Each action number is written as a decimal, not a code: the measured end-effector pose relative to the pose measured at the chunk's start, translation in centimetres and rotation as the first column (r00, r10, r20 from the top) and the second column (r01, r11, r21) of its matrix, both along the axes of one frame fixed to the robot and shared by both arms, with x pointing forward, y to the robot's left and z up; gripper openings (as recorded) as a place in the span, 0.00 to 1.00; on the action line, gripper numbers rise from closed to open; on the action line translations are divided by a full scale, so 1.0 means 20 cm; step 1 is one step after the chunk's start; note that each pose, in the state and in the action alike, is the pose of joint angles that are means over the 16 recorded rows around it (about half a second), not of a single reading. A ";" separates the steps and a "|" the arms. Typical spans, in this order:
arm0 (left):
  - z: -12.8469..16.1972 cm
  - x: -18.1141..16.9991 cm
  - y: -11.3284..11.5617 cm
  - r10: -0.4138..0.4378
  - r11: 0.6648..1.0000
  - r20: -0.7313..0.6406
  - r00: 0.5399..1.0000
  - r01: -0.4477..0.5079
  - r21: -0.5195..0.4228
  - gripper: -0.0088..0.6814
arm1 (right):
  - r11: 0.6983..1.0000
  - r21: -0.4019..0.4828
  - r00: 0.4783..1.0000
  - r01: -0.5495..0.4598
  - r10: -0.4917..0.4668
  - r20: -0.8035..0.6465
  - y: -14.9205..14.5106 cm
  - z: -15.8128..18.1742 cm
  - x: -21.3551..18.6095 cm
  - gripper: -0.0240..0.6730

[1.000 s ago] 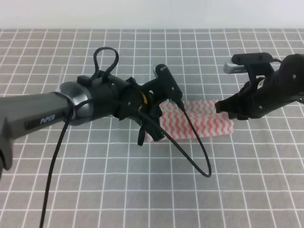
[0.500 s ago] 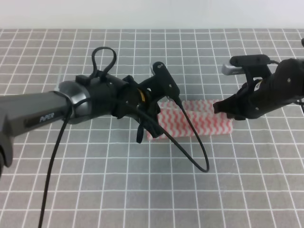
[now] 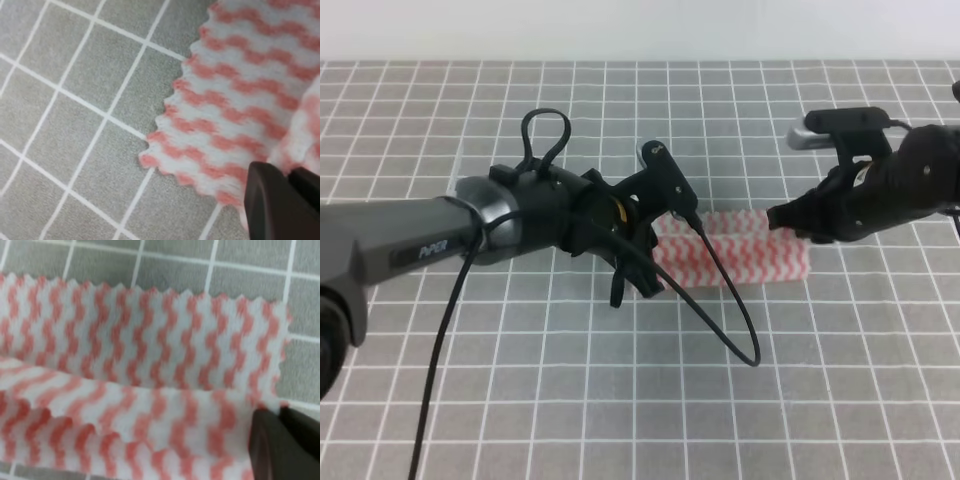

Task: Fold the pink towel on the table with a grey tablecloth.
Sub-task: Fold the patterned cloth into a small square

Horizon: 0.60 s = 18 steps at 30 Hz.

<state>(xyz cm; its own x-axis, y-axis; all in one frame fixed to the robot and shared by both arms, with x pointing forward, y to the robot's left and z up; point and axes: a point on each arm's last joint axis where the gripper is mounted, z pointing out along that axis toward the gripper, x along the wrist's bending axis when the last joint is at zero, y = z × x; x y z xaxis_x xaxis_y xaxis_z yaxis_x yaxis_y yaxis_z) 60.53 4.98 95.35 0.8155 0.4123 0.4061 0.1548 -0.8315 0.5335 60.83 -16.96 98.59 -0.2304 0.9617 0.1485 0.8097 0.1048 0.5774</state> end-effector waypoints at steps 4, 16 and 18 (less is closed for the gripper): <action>-0.01 0.00 0.00 0.001 1.000 0.004 1.000 -0.001 -0.004 0.01 | 1.000 0.003 1.000 0.002 -0.002 0.013 0.00 0.00 0.01 0.01; -0.01 0.03 0.01 0.032 0.999 0.012 0.999 -0.032 -0.036 0.01 | 1.000 0.003 1.000 0.004 -0.004 0.023 0.00 -0.02 0.02 0.01; -0.01 0.03 0.01 0.038 0.998 0.012 0.999 -0.038 -0.040 0.01 | 1.000 0.003 1.000 0.005 -0.005 0.024 0.00 -0.02 0.02 0.01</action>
<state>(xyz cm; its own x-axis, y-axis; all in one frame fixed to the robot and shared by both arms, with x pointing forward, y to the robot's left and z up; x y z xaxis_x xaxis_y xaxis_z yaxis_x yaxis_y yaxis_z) 61.17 5.25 95.06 0.7939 0.4590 0.3989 0.1788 -0.8031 0.5683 61.26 -16.86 98.17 -0.2295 0.9623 0.1458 0.7961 0.0994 0.5970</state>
